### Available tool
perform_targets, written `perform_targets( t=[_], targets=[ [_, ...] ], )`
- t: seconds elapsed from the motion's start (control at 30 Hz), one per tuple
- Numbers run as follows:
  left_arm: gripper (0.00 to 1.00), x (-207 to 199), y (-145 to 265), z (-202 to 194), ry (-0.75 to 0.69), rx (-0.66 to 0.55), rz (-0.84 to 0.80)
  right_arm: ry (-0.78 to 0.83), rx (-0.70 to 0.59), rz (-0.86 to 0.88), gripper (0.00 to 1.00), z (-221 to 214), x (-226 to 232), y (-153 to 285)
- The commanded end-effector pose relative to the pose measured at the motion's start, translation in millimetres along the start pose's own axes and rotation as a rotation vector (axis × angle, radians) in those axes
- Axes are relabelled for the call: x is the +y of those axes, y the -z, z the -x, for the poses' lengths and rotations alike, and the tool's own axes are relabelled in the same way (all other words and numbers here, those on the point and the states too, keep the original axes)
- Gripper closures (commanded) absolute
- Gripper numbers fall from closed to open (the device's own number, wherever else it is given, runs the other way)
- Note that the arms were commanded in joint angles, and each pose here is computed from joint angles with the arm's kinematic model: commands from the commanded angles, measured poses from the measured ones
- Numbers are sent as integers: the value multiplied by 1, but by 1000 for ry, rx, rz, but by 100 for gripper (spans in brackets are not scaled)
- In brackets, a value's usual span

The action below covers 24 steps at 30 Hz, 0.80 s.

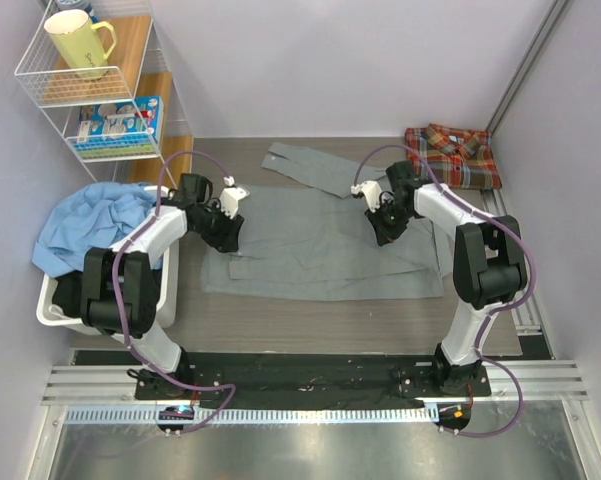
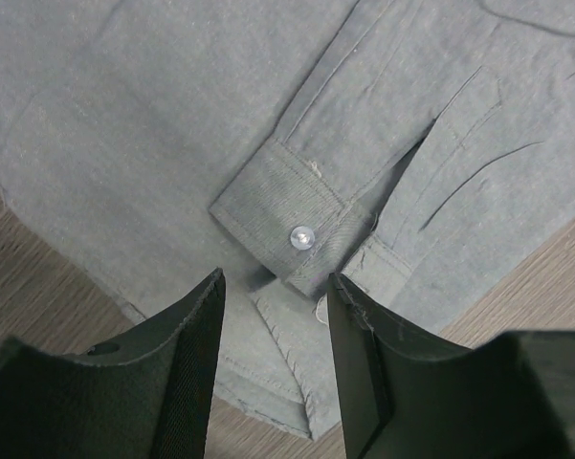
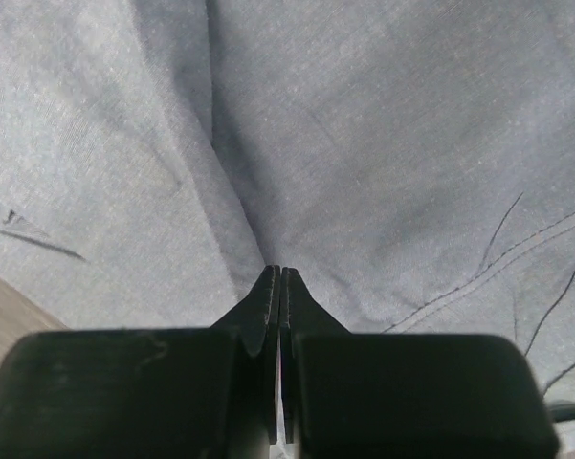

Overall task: Fold and stack the long sleeve shirts
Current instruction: Fold the shirt

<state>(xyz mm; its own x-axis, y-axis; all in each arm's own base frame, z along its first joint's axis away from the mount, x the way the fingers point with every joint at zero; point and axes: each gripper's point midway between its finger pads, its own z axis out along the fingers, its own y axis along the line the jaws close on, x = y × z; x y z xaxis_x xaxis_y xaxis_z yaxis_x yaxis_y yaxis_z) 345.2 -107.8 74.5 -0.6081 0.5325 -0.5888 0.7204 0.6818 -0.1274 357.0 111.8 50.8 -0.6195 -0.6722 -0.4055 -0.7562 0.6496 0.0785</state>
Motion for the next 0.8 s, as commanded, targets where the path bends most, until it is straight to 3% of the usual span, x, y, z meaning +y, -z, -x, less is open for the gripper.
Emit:
perform_targets(
  t=[0.0,0.03,0.07,0.13,0.2,0.5,0.67,0.77],
  targets=[
    [52,3,12,4,-22,-24,28,27,-39,15,96,17,-4,17],
    [52,3,11,3,-25,-22,29,23,-43,55,76,18,5,21],
    [52,3,12,3,-25,-23,29,37,-47,68,67,19,8,23],
    [51,3,11,0,-24,-19,30,42,-46,83,53,18,16,26],
    [51,4,11,-2,-22,-15,35,45,-27,87,51,15,21,23],
    [51,6,12,-7,11,8,51,46,50,21,60,6,14,-8],
    [50,5,13,-10,17,16,49,65,66,23,77,3,14,-12],
    [50,6,12,-15,21,29,51,75,63,15,98,5,12,-11]
  ],
)
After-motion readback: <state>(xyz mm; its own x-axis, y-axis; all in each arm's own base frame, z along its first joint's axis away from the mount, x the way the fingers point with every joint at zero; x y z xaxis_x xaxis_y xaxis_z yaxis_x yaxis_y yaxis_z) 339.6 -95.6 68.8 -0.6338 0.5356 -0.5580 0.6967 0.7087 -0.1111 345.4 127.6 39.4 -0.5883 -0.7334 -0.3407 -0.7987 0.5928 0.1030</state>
